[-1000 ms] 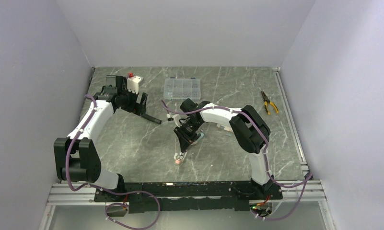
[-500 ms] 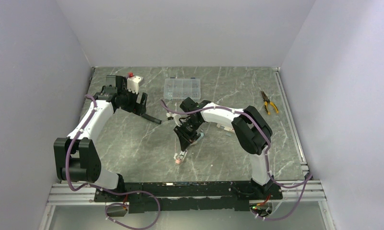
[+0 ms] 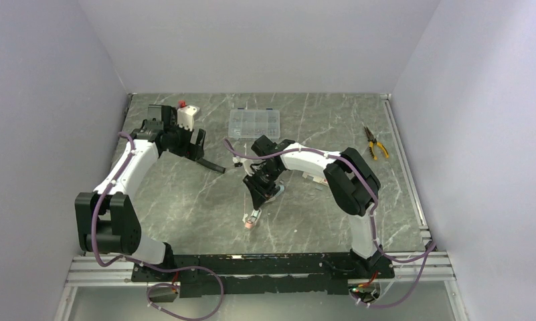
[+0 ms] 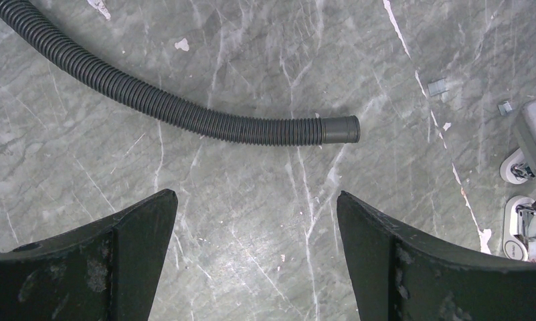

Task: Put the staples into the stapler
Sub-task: Install the staple into the stapler.

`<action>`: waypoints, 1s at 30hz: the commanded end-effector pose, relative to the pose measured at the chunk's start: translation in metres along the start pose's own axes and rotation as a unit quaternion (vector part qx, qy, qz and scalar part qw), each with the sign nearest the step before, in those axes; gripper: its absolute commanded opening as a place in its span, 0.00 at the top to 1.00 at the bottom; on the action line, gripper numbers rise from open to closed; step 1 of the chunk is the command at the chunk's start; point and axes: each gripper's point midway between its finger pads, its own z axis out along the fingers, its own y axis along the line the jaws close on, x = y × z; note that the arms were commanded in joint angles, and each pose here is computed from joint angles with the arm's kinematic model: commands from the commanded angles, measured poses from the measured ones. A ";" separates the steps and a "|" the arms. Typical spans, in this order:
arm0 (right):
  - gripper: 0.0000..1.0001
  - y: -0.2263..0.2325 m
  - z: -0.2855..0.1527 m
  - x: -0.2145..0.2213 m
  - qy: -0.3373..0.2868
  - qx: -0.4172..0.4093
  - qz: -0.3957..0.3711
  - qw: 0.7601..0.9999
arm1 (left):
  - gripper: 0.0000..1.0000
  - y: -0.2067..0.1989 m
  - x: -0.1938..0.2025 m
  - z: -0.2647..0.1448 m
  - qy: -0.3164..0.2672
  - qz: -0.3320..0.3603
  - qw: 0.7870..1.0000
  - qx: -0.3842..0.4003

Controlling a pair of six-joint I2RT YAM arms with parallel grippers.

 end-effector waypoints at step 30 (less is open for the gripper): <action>0.78 0.013 -0.008 -0.014 -0.020 0.004 -0.042 0.999 | 0.05 0.002 -0.019 -0.008 -0.024 0.003 1.000 -0.004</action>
